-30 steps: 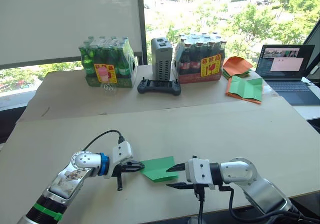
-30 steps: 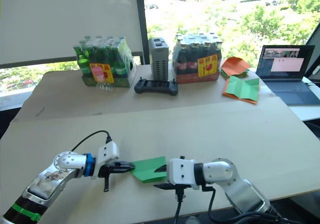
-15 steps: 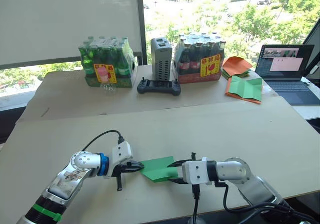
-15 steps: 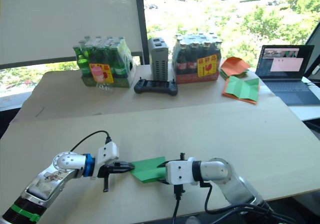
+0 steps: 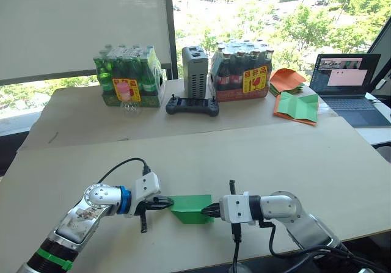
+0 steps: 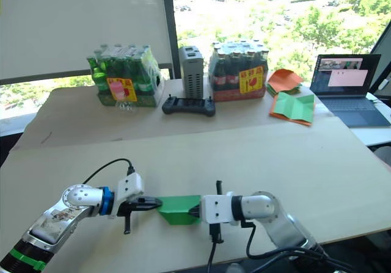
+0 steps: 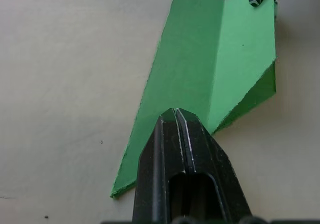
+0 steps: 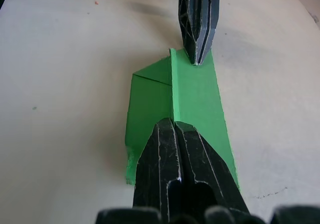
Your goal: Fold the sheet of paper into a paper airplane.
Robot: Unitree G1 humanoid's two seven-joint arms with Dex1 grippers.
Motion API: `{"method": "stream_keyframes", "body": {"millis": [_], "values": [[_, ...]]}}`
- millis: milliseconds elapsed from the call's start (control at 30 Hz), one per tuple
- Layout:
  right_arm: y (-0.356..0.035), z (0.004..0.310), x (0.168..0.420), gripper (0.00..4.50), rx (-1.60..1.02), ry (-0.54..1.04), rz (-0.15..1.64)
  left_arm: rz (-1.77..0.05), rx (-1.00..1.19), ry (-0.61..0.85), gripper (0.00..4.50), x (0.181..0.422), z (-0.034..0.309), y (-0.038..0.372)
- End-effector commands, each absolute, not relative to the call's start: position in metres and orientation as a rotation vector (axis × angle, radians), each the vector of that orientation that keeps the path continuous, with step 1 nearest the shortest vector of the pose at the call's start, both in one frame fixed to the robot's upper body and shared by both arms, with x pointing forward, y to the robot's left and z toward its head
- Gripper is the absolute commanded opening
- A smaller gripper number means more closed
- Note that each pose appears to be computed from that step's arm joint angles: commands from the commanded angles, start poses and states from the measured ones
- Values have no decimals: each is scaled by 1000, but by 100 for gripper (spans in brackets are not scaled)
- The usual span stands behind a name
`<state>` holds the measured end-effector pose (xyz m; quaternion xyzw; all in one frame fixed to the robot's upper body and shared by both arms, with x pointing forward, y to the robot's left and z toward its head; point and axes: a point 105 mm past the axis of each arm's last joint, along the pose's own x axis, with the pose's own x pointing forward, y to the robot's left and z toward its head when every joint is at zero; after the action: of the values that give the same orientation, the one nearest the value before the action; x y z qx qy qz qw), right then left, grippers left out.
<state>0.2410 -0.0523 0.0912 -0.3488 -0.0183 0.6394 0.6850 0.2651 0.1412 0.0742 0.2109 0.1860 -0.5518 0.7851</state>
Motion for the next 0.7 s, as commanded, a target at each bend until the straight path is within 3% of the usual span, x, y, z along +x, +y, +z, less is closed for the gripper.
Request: {"method": "stream_keyframes", "body": {"millis": [33,333,700], "values": [[-44,110,248,4,-703,-56,1431,-1155,470,469,0,263,61,152],[-51,95,266,4,-672,164,1440,-1157,465,465,0,260,58,150],[-53,70,277,4,-639,268,1350,-1158,449,441,0,255,79,138]]}}
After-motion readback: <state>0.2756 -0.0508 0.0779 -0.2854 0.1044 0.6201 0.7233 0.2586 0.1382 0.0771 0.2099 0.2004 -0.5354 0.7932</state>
